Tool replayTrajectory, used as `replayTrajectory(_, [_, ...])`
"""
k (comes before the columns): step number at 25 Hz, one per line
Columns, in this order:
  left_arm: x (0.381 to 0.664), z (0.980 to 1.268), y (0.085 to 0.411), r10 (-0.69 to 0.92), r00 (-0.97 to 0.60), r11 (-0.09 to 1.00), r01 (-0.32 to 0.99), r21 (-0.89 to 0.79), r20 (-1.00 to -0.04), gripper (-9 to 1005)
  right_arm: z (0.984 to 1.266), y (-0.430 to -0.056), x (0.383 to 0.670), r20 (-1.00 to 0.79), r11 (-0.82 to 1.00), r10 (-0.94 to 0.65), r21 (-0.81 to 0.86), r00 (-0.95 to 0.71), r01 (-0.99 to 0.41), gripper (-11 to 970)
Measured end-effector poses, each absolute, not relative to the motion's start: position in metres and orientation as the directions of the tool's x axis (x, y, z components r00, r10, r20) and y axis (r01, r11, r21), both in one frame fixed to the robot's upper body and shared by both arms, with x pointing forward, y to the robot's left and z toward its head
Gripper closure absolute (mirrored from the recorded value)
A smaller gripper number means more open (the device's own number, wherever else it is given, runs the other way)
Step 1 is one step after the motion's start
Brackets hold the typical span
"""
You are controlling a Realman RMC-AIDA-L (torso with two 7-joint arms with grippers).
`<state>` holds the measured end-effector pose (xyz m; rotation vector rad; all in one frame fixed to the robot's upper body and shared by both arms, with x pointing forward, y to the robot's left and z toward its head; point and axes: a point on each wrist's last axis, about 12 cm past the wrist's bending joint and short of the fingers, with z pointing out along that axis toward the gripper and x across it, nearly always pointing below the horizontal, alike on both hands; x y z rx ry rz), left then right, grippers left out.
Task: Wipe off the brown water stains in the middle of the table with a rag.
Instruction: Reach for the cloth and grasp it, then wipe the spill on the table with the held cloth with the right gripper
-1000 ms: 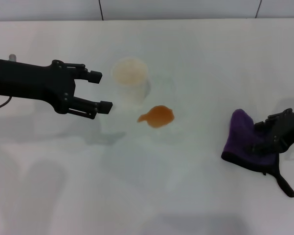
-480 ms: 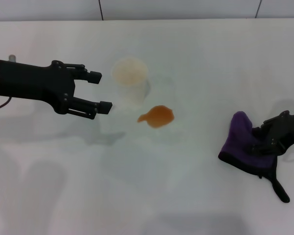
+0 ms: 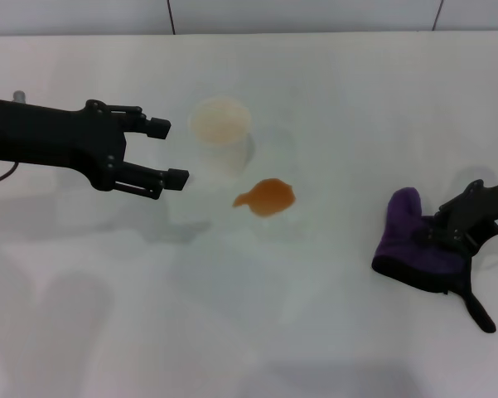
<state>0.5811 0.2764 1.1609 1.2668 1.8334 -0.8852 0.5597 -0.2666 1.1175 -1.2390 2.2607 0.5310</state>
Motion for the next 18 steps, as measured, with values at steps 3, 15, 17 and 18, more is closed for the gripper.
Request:
replayTrajectory(3, [0.581, 1.161, 0.276, 0.451, -0.252, 0.280, 0.951, -0.132, -0.856, 110, 1.119, -0.264, 0.560, -0.597, 0.499, -0.666, 0.088, -0.447, -0.862, 751])
replayTrajectory(15, [0.582, 1.162, 0.276, 0.451, -0.248, 0.278, 0.952, -0.129, -0.857, 110, 1.127, -0.241, 0.564, -0.606, 0.458, -0.676, 0.101, -0.420, -0.883, 876])
replayTrajectory(17, [0.582, 1.162, 0.276, 0.452, -0.246, 0.277, 0.952, -0.128, -0.857, 110, 1.129, -0.231, 0.565, -0.605, 0.436, -0.687, 0.099, -0.402, -0.894, 876])
replayTrajectory(18, [0.582, 1.162, 0.276, 0.452, -0.246, 0.276, 0.953, -0.127, -0.857, 110, 1.131, -0.226, 0.566, -0.603, 0.426, -0.693, 0.098, -0.394, -0.899, 876])
